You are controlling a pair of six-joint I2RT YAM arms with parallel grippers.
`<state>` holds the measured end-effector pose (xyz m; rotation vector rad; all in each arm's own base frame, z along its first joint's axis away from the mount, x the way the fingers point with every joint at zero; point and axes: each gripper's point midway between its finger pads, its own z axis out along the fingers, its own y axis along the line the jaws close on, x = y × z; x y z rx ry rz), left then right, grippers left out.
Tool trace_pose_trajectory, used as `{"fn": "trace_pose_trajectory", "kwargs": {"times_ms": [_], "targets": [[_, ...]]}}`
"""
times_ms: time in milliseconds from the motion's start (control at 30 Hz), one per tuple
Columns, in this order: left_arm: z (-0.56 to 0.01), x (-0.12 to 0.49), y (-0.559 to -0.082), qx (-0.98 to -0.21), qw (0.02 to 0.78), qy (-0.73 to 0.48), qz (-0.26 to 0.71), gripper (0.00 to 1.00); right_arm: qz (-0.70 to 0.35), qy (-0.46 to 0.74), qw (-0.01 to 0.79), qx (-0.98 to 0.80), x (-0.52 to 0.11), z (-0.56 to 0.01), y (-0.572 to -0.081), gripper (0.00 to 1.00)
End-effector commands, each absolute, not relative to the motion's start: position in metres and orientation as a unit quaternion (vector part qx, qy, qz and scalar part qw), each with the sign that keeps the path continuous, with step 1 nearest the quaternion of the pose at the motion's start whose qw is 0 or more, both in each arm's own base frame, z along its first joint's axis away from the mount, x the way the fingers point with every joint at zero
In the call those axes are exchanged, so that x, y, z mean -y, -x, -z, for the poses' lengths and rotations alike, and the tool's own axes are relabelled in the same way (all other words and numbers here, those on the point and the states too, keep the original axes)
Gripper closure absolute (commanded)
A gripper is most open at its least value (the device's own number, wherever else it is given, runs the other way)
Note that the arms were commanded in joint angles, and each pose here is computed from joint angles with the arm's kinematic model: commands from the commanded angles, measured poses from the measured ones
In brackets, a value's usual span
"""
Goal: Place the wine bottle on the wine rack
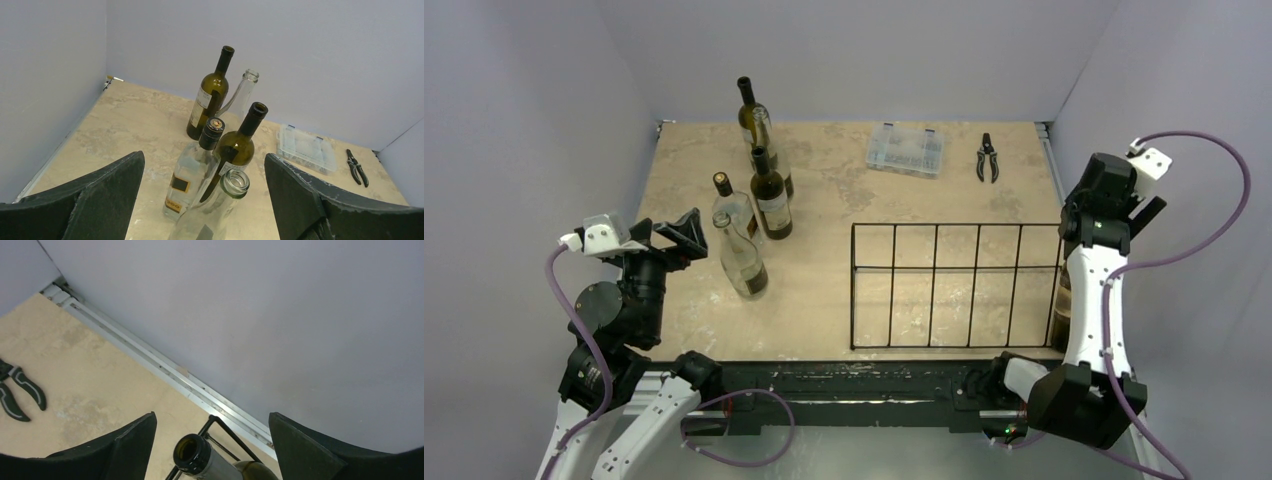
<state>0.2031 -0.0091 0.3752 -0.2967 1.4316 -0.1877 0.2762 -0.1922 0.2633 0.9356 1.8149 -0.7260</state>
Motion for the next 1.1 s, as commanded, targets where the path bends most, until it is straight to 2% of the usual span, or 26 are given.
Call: {"fn": "trace_pose_trajectory", "kwargs": {"times_ms": [0, 167, 267, 400, 567, 933, 1067], "targets": [[-0.384, 0.011, -0.205, -0.645, 0.748, 0.131, 0.090, 0.10, 0.281, -0.365, 0.499, -0.734, 0.189, -0.295, -0.287, 0.11], [-0.382, 0.012, -0.207, -0.649, 0.746, 0.128, 0.084, 0.10, 0.279, -0.340, 0.506, -0.742, 0.173, -0.308, -0.298, 0.08], [-0.381, 0.011, -0.209, -0.651, 0.745, 0.126, 0.078, 0.10, 0.255, -0.304, 0.540, -0.742, 0.139, -0.326, -0.313, 0.07], [-0.379, 0.010, -0.213, -0.655, 0.742, 0.126, 0.066, 0.10, 0.137, -0.253, 0.590, -0.754, 0.073, -0.338, -0.336, 0.08], [-0.379, 0.013, -0.214, -0.657, 0.742, 0.117, 0.067, 0.10, 0.017, -0.234, 0.626, -0.743, 0.024, -0.352, -0.344, 0.10], [-0.375, 0.009, -0.220, -0.665, 0.738, 0.111, 0.038, 0.05, -0.204, -0.112, 0.606, -0.760, -0.114, -0.340, -0.343, 0.11], [-0.374, 0.010, -0.222, -0.670, 0.734, 0.106, 0.030, 0.05, -0.226, -0.058, 0.613, -0.755, -0.171, -0.344, -0.328, 0.11]]}}
